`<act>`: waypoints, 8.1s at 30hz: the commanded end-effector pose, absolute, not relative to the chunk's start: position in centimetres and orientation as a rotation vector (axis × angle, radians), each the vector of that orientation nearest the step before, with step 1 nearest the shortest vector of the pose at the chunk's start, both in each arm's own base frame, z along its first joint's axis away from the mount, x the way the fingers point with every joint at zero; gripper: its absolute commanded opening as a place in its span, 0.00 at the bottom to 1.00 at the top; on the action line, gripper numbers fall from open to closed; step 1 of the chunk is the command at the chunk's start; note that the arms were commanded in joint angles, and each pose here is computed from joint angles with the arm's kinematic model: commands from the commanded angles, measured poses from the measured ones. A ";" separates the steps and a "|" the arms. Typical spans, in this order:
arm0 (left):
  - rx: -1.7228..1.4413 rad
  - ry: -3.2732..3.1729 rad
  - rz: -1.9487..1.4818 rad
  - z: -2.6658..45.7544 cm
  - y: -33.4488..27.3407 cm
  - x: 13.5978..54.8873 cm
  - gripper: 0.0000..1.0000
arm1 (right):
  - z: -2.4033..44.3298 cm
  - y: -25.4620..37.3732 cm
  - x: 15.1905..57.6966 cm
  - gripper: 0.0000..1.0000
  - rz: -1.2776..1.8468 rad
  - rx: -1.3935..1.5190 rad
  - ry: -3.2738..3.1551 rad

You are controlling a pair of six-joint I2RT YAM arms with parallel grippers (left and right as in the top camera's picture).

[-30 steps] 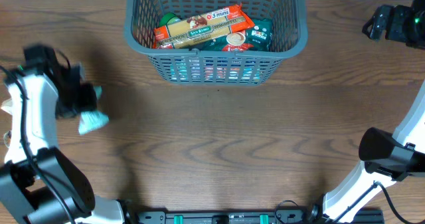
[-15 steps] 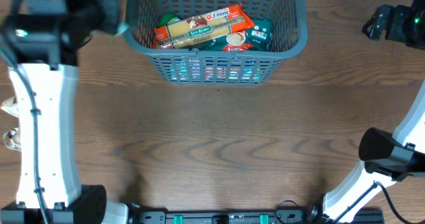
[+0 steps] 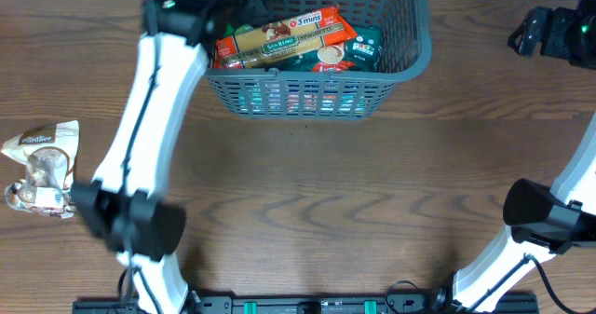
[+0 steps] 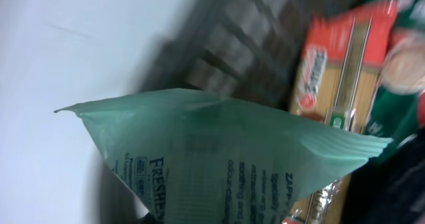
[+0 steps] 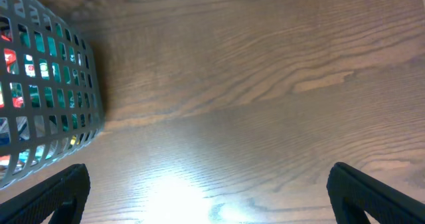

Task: Pack container
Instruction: 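Carry the mint-green pack with the left gripper over the basket, then release the mint-green pack into the basket and withdraw left gripper, then move the left gripper to the PanTree nut bag and grasp it, then lift the PanTree bag with the left gripper into the basket, then open the left gripper and withdraw it from the basket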

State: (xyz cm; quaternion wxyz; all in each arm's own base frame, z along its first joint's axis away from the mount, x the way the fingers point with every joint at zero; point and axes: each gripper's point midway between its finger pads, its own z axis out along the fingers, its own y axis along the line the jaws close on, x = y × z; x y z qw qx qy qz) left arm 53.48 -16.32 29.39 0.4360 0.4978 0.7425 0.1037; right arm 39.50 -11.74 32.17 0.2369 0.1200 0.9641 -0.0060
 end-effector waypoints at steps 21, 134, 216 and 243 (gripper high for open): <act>1.214 2.012 0.352 19.1 -14.8 58.7 0.98 | 31.5 -11.8 39.6 0.99 0.001 0.348 2.659; -0.578 2.939 -0.079 -1.5 25.5 29.7 0.79 | 31.5 -10.8 39.9 0.99 0.029 0.403 2.652; 1.508 1.743 0.045 22.4 -30.0 52.8 0.78 | 31.5 -10.8 39.9 0.99 0.024 0.378 2.655; 0.928 1.909 0.087 36.9 -16.6 50.9 0.99 | 33.0 -11.3 42.4 0.99 0.000 0.347 2.540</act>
